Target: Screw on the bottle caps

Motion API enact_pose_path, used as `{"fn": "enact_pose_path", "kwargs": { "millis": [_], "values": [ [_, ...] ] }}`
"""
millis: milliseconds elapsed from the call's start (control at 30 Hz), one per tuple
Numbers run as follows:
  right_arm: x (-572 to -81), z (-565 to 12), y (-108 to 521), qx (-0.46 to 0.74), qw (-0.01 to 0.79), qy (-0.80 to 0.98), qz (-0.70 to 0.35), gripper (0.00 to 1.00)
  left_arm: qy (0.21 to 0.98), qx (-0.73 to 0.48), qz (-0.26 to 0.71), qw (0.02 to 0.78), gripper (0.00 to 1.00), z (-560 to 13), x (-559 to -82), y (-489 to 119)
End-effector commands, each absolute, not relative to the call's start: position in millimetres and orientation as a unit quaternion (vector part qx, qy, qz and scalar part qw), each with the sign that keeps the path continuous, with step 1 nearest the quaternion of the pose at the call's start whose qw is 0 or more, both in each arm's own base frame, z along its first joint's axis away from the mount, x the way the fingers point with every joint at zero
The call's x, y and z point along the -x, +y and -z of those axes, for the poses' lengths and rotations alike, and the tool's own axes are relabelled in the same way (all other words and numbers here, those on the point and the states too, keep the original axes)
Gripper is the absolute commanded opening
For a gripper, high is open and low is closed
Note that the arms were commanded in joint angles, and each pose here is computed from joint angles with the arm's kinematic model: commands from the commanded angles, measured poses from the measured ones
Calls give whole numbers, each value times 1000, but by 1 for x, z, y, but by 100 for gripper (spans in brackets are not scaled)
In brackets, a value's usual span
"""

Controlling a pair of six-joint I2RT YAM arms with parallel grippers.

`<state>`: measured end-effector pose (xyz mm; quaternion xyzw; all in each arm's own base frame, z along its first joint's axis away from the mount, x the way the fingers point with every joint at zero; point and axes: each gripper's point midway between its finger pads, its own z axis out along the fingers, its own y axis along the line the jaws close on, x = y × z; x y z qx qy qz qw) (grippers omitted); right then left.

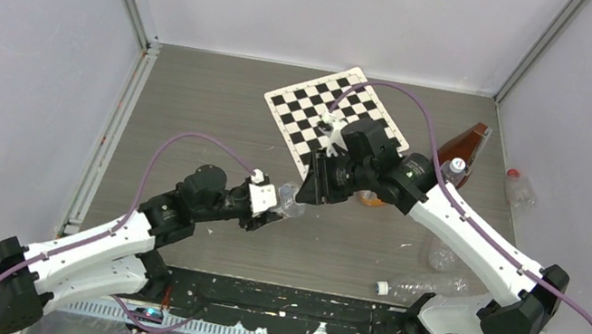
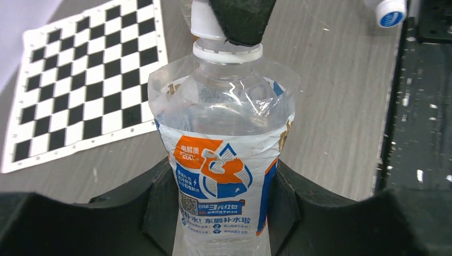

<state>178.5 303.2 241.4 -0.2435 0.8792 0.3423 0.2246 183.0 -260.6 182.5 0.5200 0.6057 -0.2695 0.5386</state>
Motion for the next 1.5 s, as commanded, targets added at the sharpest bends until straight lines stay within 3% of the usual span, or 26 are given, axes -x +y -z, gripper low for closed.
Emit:
{"fn": "enact_pose_path", "kwargs": {
  "millis": [0, 200, 267, 400, 467, 533, 733, 1100, 1433, 1467],
  "values": [
    [-182, -257, 332, 129, 201, 893, -381, 21, 449, -475, 268, 708, 13, -302, -189, -288],
    [-192, -254, 324, 26, 193, 915, -353, 28, 457, -472, 229, 718, 12, -289, -192, -293],
    [-194, -258, 321, 20, 201, 914, -352, 35, 466, -469, 225, 716, 12, -283, -193, -292],
    [-198, -287, 316, 64, 253, 895, -363, 53, 517, -445, 218, 698, 11, -261, -201, -283],
    [-198, -302, 311, 102, 282, 882, -363, 76, 556, -422, 214, 683, 10, -246, -205, -274],
    [-196, -316, 305, 141, 308, 869, -360, 90, 584, -417, 213, 663, 10, -231, -204, -269],
    [-186, -353, 288, 235, 371, 825, -356, 99, 645, -418, 229, 597, 9, -196, -198, -261],
    [-147, -332, 258, 541, 413, 666, -305, 94, 616, -470, 369, 513, 8, -205, -158, -273],
    [-121, -313, 266, 624, 372, 588, -356, 82, 527, -532, 458, 478, 9, -234, -120, -287],
    [-121, -310, 267, 628, 365, 587, -357, 77, 522, -536, 463, 475, 9, -236, -117, -287]
  ]
}}
